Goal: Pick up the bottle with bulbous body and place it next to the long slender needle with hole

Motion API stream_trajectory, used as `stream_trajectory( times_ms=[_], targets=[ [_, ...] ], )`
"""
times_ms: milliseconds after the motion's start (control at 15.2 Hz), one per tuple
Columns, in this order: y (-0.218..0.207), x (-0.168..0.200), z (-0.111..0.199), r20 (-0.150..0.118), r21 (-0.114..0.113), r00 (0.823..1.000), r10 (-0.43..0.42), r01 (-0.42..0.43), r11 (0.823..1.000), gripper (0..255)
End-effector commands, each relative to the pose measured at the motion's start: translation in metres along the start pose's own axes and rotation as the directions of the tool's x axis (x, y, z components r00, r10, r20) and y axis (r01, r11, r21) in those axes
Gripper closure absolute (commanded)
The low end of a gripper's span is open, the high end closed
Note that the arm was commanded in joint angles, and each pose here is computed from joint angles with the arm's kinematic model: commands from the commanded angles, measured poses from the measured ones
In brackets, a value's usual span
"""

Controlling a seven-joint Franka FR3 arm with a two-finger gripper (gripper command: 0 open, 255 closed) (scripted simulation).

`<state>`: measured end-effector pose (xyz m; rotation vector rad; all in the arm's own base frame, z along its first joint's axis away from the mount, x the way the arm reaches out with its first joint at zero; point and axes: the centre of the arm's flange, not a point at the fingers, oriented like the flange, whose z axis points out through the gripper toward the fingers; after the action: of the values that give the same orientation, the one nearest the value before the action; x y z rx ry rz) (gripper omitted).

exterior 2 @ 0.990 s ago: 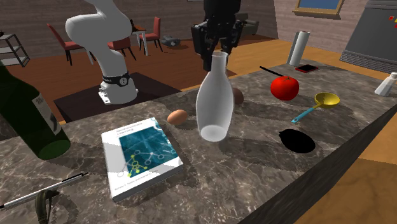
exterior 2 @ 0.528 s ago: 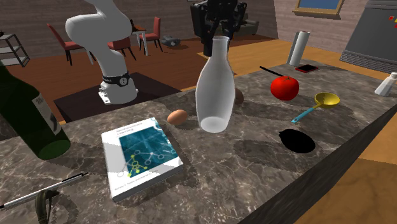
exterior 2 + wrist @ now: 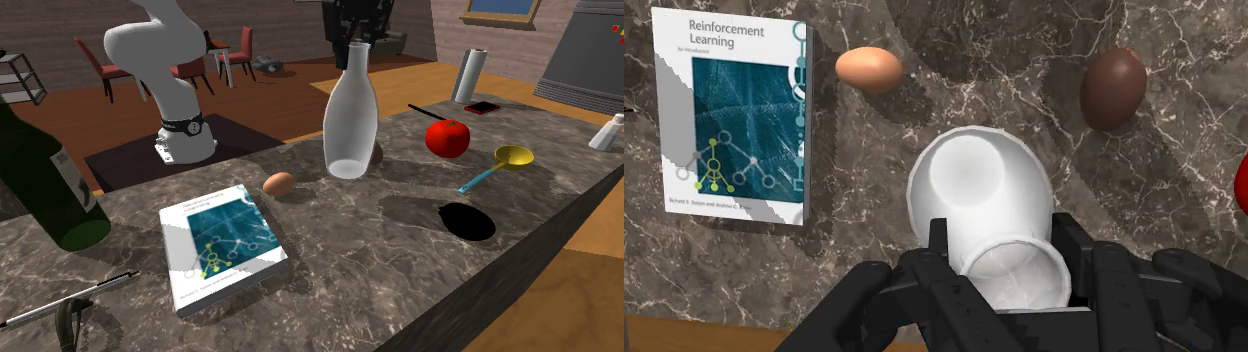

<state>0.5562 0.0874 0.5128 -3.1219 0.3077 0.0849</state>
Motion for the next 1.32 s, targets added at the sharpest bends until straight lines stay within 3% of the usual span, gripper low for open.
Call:
stream_trajectory(
  times_ms=[0, 1254],
  targets=[
    [-0.026, -0.011, 0.002, 0.0, 0.0, 1.0, 0.001, -0.001, 1.0, 255],
    [-0.244, -0.134, 0.008, 0.0, 0.0, 1.0, 0.001, -0.001, 1.0, 255]
  ],
)
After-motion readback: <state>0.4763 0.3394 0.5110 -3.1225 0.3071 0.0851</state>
